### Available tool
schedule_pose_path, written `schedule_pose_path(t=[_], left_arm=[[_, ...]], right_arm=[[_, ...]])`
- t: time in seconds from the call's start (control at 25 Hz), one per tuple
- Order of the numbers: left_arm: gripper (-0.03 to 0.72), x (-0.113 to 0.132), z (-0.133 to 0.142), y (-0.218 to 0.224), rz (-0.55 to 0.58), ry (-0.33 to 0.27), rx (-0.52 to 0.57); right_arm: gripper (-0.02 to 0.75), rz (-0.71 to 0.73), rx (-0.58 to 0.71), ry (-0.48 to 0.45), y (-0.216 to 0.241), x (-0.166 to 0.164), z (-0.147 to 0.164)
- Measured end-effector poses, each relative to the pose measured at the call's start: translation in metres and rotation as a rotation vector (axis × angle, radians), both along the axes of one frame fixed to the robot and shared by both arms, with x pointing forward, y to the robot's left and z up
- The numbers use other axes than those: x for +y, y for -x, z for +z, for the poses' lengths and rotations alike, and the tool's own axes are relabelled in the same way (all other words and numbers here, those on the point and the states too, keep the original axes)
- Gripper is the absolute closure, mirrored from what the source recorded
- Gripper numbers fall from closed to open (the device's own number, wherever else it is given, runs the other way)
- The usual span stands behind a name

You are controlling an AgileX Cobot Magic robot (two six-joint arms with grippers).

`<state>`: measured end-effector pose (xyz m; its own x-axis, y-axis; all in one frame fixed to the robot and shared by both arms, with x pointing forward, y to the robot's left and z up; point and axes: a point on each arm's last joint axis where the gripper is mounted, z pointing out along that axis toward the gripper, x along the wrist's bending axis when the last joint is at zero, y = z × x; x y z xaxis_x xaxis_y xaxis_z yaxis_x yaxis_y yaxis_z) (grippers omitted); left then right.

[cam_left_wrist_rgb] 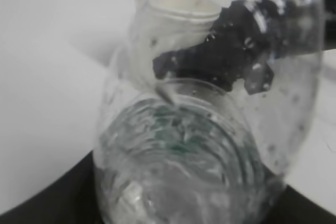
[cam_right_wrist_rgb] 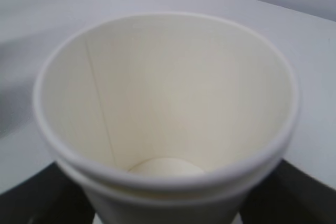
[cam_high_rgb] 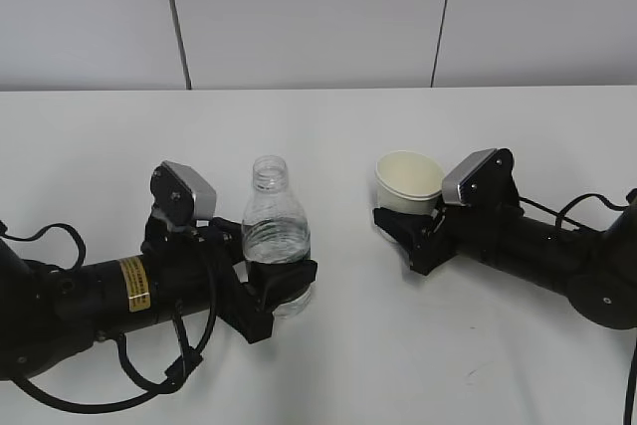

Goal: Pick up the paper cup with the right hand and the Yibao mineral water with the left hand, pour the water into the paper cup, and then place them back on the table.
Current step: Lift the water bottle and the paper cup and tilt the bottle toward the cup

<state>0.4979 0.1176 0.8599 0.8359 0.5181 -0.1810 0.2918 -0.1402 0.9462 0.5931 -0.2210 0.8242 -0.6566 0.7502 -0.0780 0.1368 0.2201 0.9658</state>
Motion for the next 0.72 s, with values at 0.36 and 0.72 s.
schedule_pose_path(t=[0.36,0.72], left_arm=[[0.314,0.000,0.000,0.000,-0.002,0.000,0.000],[0.314,0.000,0.014,-0.001,-0.006,-0.022,-0.033]], right_arm=[[0.195,0.000,0.000,0.000,0.000,0.000,0.000],[0.195,0.012,-0.001,0.003,0.001,0.001,0.000]])
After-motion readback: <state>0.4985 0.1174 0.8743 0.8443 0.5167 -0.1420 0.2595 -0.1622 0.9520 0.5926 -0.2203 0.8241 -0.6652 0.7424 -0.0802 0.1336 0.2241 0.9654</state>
